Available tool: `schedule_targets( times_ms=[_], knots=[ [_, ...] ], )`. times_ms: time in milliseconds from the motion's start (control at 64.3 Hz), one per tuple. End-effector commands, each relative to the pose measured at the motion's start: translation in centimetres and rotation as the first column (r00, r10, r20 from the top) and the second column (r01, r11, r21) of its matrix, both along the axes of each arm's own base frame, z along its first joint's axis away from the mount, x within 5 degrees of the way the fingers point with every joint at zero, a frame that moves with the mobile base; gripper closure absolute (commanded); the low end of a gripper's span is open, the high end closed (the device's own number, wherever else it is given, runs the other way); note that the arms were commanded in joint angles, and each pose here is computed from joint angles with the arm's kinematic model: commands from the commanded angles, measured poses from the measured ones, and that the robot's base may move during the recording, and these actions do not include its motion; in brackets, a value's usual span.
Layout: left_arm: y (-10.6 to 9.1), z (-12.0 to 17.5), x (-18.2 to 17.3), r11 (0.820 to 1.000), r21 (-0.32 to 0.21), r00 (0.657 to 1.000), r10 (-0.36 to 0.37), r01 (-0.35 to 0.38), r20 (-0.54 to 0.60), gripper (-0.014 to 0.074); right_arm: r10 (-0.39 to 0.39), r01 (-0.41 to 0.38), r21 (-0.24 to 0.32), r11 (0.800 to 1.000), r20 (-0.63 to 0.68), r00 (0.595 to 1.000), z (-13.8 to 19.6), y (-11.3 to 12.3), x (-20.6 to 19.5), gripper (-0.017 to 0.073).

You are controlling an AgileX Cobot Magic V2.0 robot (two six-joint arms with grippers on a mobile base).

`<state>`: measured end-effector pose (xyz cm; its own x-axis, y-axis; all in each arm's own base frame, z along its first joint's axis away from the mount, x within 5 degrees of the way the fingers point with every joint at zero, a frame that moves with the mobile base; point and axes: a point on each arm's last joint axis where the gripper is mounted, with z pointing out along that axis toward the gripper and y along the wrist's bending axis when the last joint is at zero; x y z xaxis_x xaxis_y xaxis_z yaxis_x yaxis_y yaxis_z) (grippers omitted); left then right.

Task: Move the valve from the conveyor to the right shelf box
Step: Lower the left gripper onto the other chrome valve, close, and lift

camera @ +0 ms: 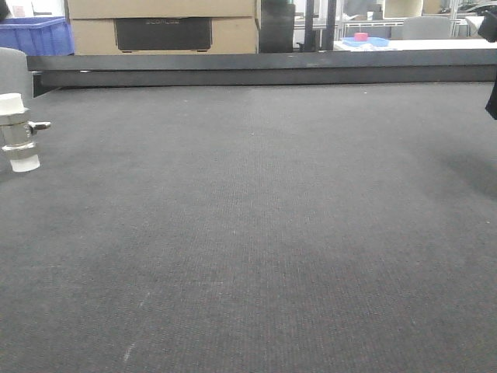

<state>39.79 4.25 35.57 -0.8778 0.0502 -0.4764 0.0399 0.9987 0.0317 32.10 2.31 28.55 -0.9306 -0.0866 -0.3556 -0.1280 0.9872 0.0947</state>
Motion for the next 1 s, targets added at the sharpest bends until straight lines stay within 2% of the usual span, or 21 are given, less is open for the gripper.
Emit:
schedule_targets(
  times_ms=[0, 233, 451, 653, 855, 917, 979],
  knots=[
    [0.0, -2.0, 1.8, 1.000, -0.003, 0.999, -0.017, 0.017, -0.030, 0.0002, 0.002, -0.002, -0.002, 1.000, 0.057, 0.998, 0.9, -0.1, -0.1, 0.0711],
    [0.0, -6.9, 4.7, 0.999, -0.003, 0.997, -0.038, 0.038, -0.074, 0.0002, 0.000, 0.000, -0.002, 1.000, 0.068, 0.998, 0.9, -0.1, 0.0, 0.0711],
    [-0.5, -9.9, 5.8, 0.999, -0.016, 0.991, -0.052, 0.050, -0.127, 0.0002, 0.000, 0.001, -0.002, 1.000, 0.073, 0.997, 1.0, -0.1, 0.1, 0.0711],
    [-0.5, -11.2, 5.8, 0.998, -0.018, 0.978, -0.056, 0.053, -0.200, 0.0003, -0.002, 0.002, -0.002, 1.000, 0.082, 0.997, 1.0, -0.1, 0.1, 0.0711],
    [-0.6, -11.3, 5.9, 0.998, -0.029, 0.980, -0.056, 0.051, -0.191, 0.0008, -0.002, 0.002, -0.002, 1.000, 0.082, 0.997, 1.0, -0.1, 0.1, 0.0711],
    [-0.6, -11.3, 5.9, 0.998, -0.031, 0.980, -0.056, 0.051, -0.189, 0.0032, -0.002, 0.002, -0.002, 1.000, 0.082, 0.997, 1.0, -0.1, 0.1, 0.0711],
    [-0.6, -11.3, 5.9, 0.998, -0.033, 0.981, -0.050, 0.045, -0.185, 0.0110, -0.002, 0.002, -0.002, 1.000, 0.082, 0.997, 1.0, -0.1, 0.1, 0.0711]
  ],
)
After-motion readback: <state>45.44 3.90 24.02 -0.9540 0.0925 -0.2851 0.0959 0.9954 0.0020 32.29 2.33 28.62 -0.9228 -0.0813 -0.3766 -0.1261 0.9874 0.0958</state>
